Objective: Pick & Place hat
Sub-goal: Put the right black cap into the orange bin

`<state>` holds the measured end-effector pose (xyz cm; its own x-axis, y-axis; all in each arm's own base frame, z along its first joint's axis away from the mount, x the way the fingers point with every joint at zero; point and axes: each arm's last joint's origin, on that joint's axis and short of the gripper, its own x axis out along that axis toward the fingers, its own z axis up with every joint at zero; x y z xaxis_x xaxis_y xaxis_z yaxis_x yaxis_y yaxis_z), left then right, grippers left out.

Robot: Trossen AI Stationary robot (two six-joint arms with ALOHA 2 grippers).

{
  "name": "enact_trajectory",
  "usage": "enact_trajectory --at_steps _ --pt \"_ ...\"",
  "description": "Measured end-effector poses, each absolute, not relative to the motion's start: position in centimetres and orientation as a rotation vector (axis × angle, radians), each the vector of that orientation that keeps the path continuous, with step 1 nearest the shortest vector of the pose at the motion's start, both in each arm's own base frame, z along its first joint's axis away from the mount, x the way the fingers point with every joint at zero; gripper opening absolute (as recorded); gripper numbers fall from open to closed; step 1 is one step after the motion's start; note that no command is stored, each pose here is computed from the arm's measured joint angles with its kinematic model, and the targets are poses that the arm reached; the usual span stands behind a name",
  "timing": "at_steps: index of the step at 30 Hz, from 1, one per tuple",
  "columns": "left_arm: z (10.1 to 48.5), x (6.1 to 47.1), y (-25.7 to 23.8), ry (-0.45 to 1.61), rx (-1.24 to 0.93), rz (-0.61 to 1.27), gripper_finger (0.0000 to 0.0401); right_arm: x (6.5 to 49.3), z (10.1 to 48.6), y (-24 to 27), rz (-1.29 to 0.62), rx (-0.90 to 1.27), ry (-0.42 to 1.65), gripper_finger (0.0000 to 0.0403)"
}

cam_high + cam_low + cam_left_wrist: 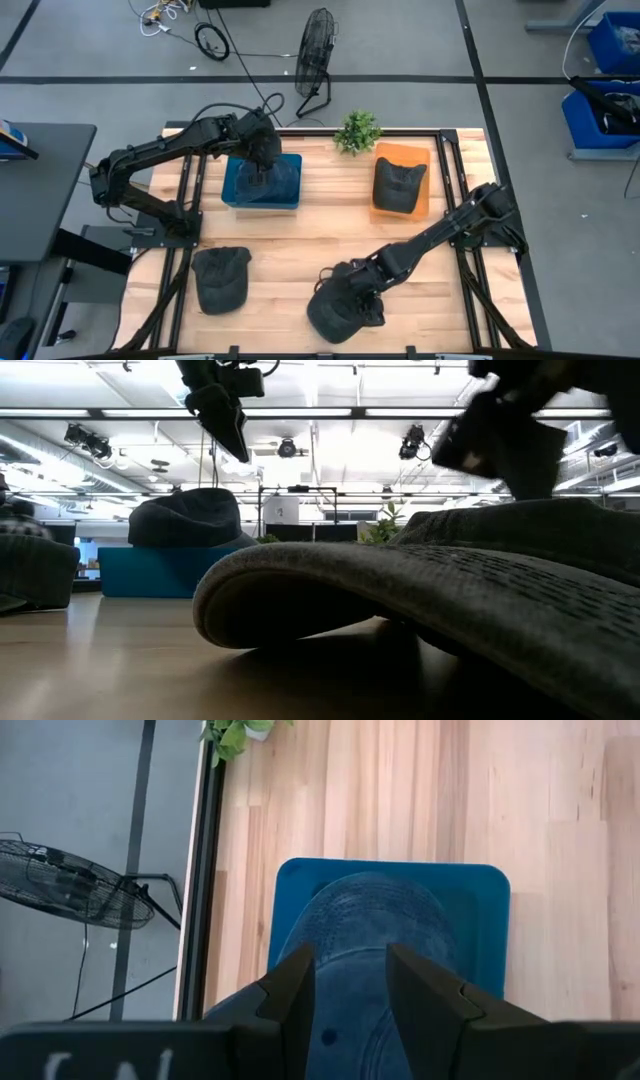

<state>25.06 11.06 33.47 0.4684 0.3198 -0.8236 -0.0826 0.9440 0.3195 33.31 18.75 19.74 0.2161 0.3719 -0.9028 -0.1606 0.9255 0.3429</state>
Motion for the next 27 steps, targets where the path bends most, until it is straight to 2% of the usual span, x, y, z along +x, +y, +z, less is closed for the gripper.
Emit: enact_trajectory --at_steps 5,12,16,22,27 --pt "33.5 25.1 11.1 1.057 0.246 0.252 0.0128 33.8 16.9 20.0 0.426 0.186 1.358 0.0221" --pt "33.4 25.0 11.0 1.063 0.241 0.252 0.0128 34.1 16.6 19.4 0.301 0.051 1.300 0.0207" --pt "33.4 25.0 11.0 1.063 0.241 0.251 0.0128 34.1 16.2 19.0 0.326 0.059 1.311 0.0158" --pt "33.4 25.0 11.0 1.064 0.241 0.251 0.0128 33.9 16.1 18.1 0.370 0.141 1.377 0.0021" --pt "33.5 25.0 11.0 1.063 0.241 0.251 0.0128 33.3 18.9 16.4 0.300 0.203 1.505 0.0017"
